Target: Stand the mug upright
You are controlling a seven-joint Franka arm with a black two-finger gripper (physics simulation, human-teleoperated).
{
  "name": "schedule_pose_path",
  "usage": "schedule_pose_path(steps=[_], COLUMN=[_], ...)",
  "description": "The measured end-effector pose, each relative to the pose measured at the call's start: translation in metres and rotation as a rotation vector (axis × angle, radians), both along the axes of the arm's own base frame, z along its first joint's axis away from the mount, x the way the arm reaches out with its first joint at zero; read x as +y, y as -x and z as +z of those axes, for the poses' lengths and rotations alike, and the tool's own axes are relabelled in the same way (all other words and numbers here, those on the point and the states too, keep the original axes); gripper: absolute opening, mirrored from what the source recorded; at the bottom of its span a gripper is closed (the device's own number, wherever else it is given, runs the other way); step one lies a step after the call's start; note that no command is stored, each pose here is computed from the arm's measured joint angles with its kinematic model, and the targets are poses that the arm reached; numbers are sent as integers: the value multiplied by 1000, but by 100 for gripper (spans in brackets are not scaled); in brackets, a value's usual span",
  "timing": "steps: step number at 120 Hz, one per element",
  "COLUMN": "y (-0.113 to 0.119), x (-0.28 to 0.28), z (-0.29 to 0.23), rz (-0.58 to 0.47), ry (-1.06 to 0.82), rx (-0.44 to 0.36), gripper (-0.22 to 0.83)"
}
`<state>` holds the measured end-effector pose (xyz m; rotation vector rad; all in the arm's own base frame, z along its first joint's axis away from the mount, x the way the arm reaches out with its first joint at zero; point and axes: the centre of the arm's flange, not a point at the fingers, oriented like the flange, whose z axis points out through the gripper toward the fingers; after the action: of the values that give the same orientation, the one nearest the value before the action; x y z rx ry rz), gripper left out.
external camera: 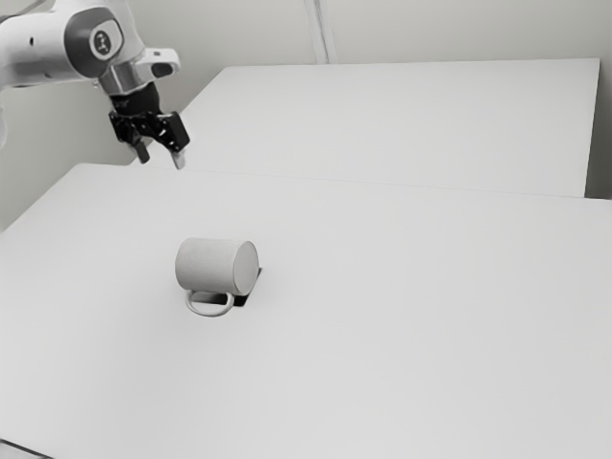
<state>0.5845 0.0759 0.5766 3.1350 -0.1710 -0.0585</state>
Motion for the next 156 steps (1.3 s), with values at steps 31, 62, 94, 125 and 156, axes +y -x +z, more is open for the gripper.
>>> schedule_pose_path(steps=[31, 62, 94, 125, 156], y=[10, 30, 49, 31, 26], x=[26, 92, 137, 156, 121], z=[-42, -105, -182, -220, -253], rz=[62, 204, 233, 228, 200], ry=[156, 452, 638, 717, 795], rx=[38, 106, 158, 59, 15], gripper=[60, 59, 59, 59, 59])
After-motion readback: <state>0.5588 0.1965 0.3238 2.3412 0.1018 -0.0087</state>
